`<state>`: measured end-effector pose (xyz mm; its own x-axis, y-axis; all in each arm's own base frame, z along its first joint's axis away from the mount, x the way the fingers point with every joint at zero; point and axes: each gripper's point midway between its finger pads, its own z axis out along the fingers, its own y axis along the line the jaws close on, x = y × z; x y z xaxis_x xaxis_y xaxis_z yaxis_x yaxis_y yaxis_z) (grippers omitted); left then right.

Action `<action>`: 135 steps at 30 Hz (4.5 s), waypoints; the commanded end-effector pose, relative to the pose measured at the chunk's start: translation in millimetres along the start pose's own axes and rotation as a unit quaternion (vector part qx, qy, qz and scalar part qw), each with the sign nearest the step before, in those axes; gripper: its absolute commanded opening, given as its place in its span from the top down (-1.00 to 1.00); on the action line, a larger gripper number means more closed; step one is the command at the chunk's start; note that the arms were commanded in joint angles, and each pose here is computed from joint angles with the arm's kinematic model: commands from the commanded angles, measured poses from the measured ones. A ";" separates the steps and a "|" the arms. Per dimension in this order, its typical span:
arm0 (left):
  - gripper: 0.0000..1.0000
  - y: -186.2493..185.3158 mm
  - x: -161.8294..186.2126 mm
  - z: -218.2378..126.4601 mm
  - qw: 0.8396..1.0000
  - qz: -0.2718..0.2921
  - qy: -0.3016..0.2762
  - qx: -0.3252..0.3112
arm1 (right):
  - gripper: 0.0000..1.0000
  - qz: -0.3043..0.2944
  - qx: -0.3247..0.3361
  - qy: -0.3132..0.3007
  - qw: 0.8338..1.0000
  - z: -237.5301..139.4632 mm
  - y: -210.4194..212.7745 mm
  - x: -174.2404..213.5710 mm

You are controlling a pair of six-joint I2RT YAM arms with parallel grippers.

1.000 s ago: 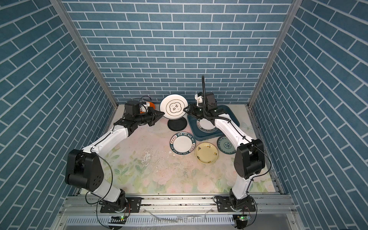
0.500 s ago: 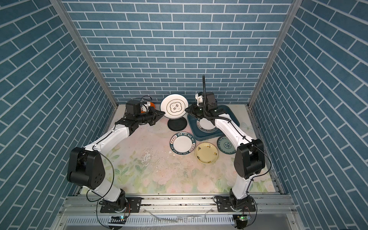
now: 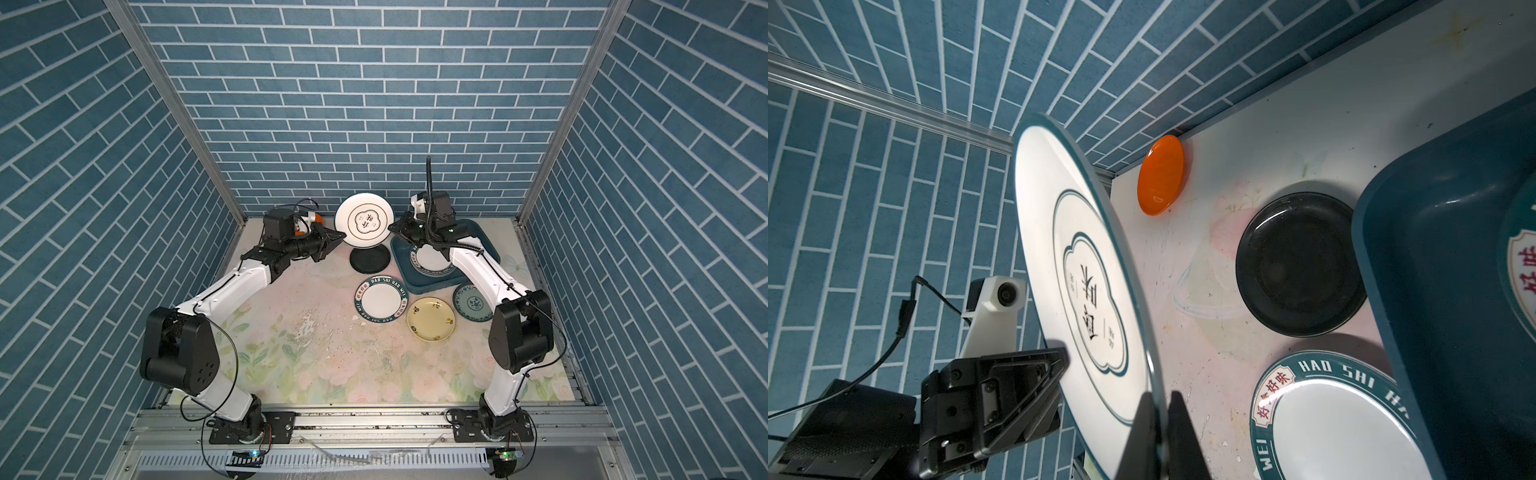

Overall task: Place the plates into the plastic bin on the countertop
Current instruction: 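Carry the white plate over the bin with the right gripper while the left releases, then lower the white plate onto the stack in the bin with the right gripper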

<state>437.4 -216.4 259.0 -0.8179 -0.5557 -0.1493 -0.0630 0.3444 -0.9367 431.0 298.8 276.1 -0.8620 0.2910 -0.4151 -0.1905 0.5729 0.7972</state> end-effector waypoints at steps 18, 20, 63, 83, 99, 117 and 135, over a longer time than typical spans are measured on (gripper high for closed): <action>0.10 -20.9 -3.5 -4.8 0.999 0.035 -0.006 0.022 | 1.00 -0.025 0.000 -0.002 1.000 -0.3 -2.3 -4.9; 0.01 -15.9 -3.2 -7.0 0.999 0.044 -0.008 0.002 | 1.00 -0.025 0.000 -0.003 1.000 -1.6 -2.6 -6.7; -0.99 -87.9 30.8 -30.6 0.977 0.203 0.005 0.064 | 1.00 0.000 0.065 -0.055 0.996 -54.9 -61.5 -35.0; -0.99 -100.7 38.4 -37.8 0.969 0.240 0.009 0.056 | 1.00 0.061 0.122 -0.102 0.985 -93.0 -137.8 -39.9; -0.99 -99.9 45.5 -47.2 0.967 0.250 0.007 0.053 | 1.00 0.104 0.147 -0.121 0.976 -94.9 -187.0 -44.6; -0.99 -95.0 41.4 -51.6 0.967 0.253 -0.010 0.025 | 1.00 0.136 0.171 -0.100 0.971 -67.8 -239.3 -51.8; -0.99 -91.2 34.7 -38.2 0.968 0.250 -0.004 0.018 | 1.00 0.149 0.186 -0.088 0.967 -56.0 -263.4 -54.9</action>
<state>390.2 -234.5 341.7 -0.7533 -0.3424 -0.5614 0.3267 0.5460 -0.7714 485.9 89.3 98.9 -0.7723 0.5841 -0.2497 0.2984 0.6806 0.6691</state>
